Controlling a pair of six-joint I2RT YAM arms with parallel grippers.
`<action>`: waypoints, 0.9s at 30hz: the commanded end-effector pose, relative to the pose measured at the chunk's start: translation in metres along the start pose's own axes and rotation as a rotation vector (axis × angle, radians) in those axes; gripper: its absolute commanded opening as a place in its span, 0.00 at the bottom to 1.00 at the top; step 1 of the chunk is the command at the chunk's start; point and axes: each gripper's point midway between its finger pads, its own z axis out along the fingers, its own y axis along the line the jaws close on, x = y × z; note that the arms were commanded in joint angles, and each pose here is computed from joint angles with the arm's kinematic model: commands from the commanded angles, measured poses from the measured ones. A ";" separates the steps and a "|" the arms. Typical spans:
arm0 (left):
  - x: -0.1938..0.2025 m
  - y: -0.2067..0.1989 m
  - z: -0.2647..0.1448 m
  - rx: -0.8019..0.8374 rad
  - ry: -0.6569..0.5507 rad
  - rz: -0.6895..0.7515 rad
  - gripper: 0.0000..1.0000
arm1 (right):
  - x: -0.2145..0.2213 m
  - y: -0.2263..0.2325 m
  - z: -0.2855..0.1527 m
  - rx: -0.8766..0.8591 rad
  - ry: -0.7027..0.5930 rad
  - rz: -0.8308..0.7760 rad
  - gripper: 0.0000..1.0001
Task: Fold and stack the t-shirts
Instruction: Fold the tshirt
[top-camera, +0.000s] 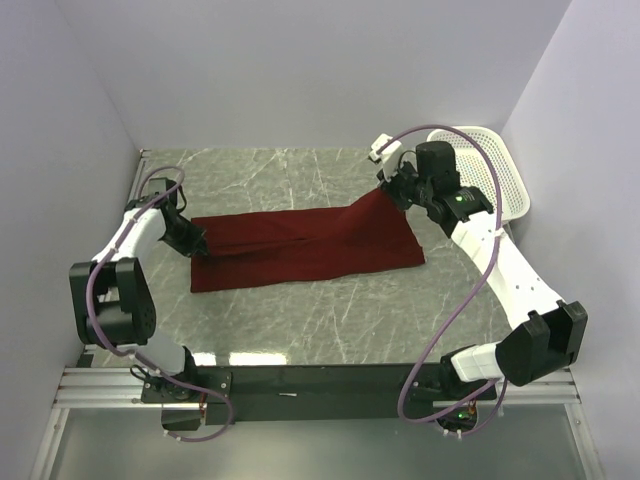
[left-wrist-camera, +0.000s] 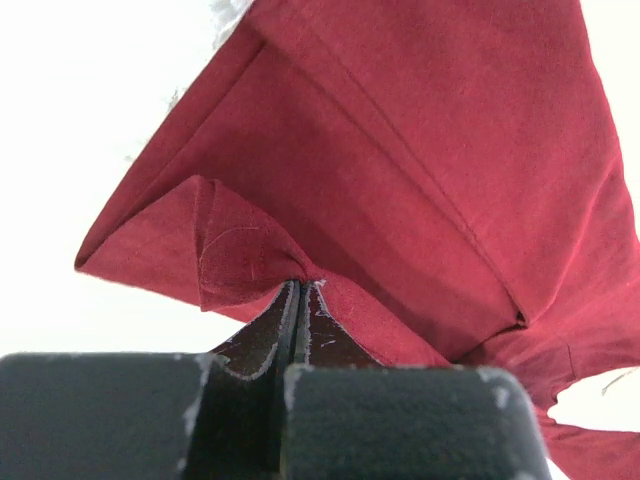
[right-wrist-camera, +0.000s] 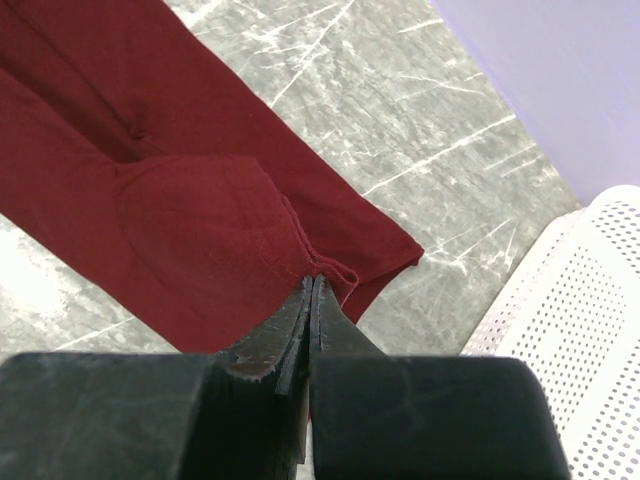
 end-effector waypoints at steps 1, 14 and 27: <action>-0.016 -0.013 -0.003 0.028 -0.039 0.024 0.00 | -0.022 -0.014 -0.010 0.054 -0.080 -0.001 0.00; -0.010 0.000 -0.005 0.002 -0.045 0.023 0.00 | -0.021 -0.019 -0.004 0.059 -0.074 0.002 0.00; 0.017 0.028 -0.037 0.005 -0.052 0.008 0.00 | -0.024 -0.019 -0.006 0.059 -0.091 0.003 0.00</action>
